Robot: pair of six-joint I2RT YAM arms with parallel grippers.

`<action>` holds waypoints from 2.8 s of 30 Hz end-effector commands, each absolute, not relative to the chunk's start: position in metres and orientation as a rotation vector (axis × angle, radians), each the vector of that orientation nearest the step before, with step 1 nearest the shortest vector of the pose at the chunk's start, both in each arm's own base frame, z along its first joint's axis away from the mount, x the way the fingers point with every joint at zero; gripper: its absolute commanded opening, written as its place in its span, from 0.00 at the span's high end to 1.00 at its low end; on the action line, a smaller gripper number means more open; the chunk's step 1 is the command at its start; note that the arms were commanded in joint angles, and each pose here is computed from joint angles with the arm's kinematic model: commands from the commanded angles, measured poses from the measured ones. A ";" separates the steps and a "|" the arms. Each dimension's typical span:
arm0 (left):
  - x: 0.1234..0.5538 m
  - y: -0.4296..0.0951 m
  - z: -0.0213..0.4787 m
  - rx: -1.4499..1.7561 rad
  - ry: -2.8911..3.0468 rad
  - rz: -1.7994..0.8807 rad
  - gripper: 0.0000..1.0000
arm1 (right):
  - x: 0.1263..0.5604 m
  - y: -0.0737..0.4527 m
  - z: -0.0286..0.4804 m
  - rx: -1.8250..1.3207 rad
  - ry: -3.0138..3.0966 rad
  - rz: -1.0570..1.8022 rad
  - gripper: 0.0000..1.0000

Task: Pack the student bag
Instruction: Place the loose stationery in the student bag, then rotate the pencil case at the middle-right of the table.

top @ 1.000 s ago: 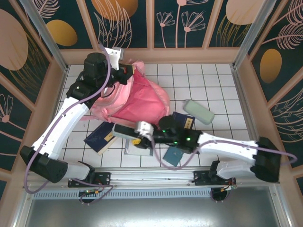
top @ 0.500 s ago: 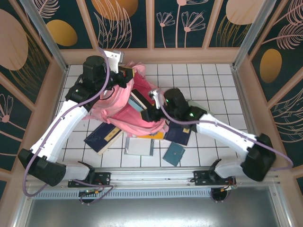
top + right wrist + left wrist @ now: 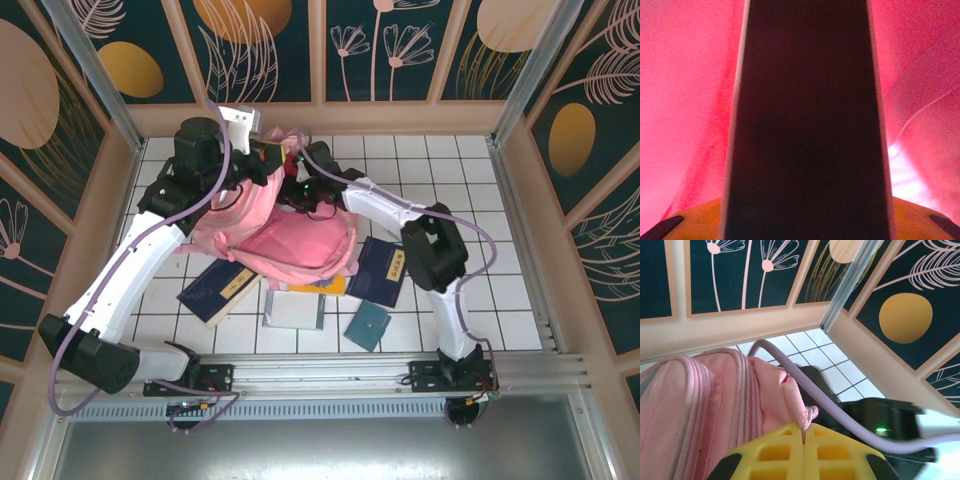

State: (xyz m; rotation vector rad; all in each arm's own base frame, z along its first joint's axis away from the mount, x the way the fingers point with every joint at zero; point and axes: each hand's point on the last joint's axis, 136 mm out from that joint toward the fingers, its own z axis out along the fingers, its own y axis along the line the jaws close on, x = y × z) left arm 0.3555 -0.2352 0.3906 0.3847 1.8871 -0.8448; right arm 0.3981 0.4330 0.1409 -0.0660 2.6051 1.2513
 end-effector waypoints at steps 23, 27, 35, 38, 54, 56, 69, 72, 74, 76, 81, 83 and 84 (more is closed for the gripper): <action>0.361 -0.239 0.435 0.388 1.713 -0.878 1.00 | 0.414 0.409 0.216 -0.227 2.266 0.850 0.26; 0.365 -0.238 0.431 0.368 1.725 -0.867 1.00 | 0.390 0.363 0.253 -0.209 2.129 0.721 0.21; 0.372 -0.239 0.435 0.327 1.690 -0.892 1.00 | 0.373 0.228 0.279 0.074 2.015 0.645 0.01; 0.377 -0.240 0.432 0.313 1.682 -0.898 1.00 | 0.374 0.175 0.267 0.176 2.006 0.804 0.01; 0.365 -0.238 0.392 0.294 1.655 -0.945 1.00 | 0.393 0.002 0.107 0.771 2.372 0.485 0.03; 0.363 -0.237 0.390 0.291 1.648 -0.953 1.00 | 0.393 0.010 0.094 0.781 2.412 0.534 0.03; 0.357 -0.235 0.401 0.294 1.622 -0.952 1.00 | 0.380 0.061 0.082 0.090 2.586 -0.324 0.01; 0.357 -0.234 0.402 0.294 1.619 -0.953 1.00 | 0.370 0.058 0.081 0.056 2.574 -0.473 0.01; 0.356 -0.235 0.402 0.294 1.618 -0.959 1.00 | 0.365 0.055 0.084 0.043 2.554 -0.553 0.01; 0.356 -0.235 0.402 0.295 1.619 -0.964 1.00 | 0.360 0.053 0.086 0.023 2.537 -0.624 0.01; 0.355 -0.236 0.403 0.298 1.616 -0.975 1.00 | 0.353 0.059 0.069 -0.032 2.564 -0.654 0.01; 0.355 -0.236 0.403 0.298 1.616 -0.974 1.00 | 0.354 0.063 0.063 -0.039 2.576 -0.636 0.01; 0.355 -0.236 0.403 0.296 1.616 -0.974 1.00 | 0.355 0.065 0.060 -0.036 2.581 -0.620 0.01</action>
